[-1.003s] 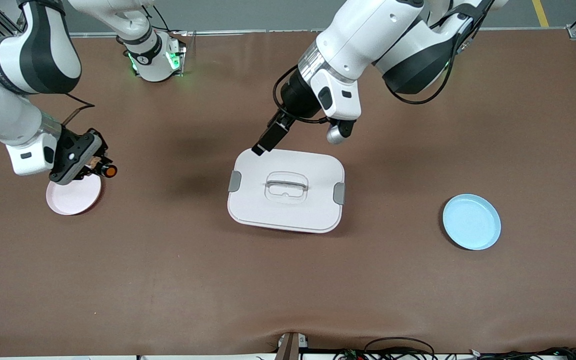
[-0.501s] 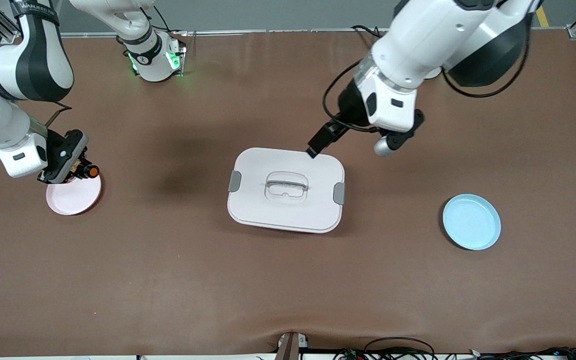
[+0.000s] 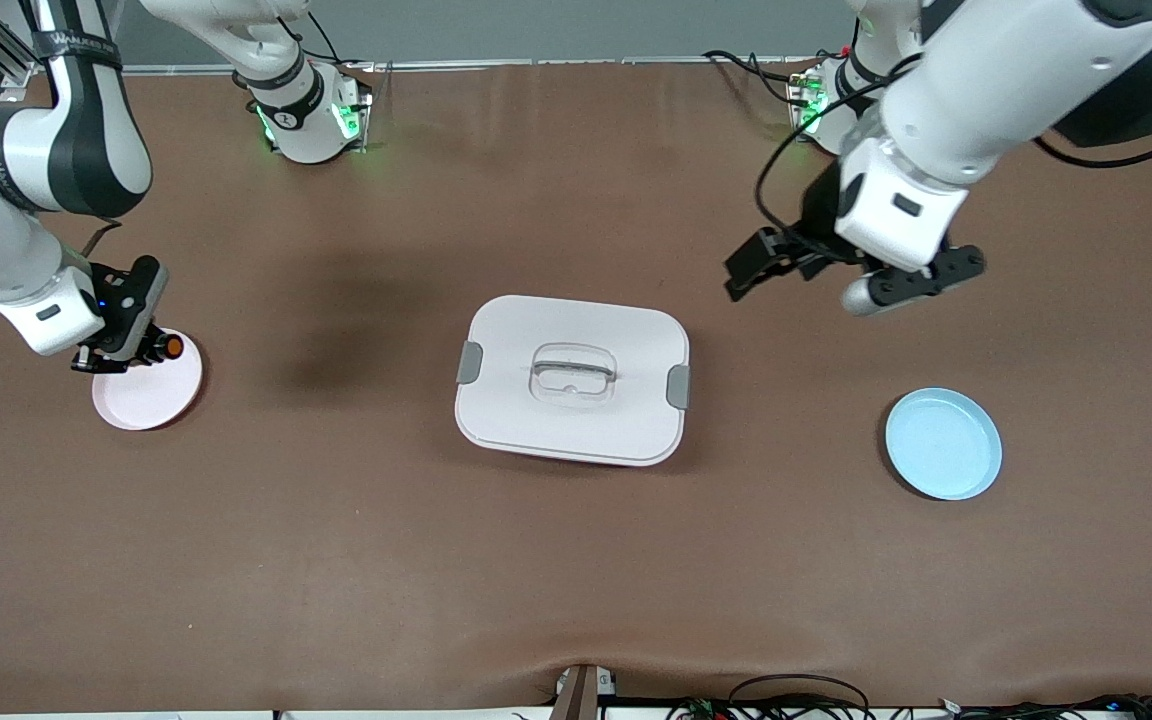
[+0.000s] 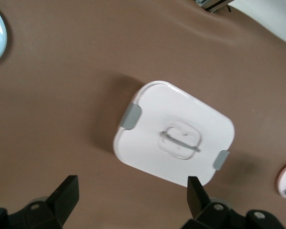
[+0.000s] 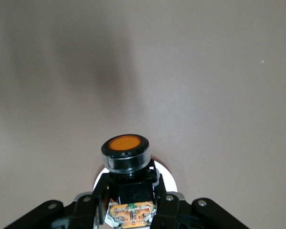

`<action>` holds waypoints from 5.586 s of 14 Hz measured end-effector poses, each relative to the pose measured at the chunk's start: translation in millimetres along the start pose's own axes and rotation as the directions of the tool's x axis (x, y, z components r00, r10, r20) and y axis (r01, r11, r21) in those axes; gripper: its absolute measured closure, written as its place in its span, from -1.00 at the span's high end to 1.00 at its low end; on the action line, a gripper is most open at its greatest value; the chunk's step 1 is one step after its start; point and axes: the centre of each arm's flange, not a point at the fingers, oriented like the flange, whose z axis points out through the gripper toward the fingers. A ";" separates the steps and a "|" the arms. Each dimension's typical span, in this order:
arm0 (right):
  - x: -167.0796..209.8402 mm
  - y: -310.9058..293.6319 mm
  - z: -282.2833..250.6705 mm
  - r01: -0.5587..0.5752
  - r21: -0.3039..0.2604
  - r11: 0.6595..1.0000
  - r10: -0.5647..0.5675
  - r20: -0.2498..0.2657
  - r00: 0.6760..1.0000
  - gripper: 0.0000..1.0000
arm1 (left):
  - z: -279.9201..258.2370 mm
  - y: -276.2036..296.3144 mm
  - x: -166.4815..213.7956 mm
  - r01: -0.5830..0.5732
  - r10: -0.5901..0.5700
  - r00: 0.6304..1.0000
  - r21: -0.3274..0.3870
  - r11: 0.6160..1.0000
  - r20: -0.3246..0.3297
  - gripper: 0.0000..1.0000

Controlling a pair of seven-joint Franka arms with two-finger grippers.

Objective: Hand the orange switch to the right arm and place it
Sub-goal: 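Carry the switch to the white plate while the left gripper withdraws, then lower the switch onto the white plate with the right gripper, then open the right gripper to release the switch on the plate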

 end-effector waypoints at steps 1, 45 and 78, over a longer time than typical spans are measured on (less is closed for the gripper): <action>-11.4 -2.2 6.9 0.014 0.001 1.000 -0.014 0.000 1.000 -0.18 | -4.2 -14.0 7.5 -0.044 0.044 0.999 0.018 0.999 0.008 1.00; -120.1 -8.9 233.9 0.079 -0.103 0.992 -0.067 0.114 0.991 0.13 | -24.0 -175.0 81.5 -0.457 0.454 0.887 0.298 0.838 0.083 1.00; 7.4 23.1 13.5 -0.648 0.027 0.761 0.638 0.148 0.756 1.00 | -58.0 -205.0 76.5 -0.345 0.370 0.928 0.252 0.904 -0.055 1.00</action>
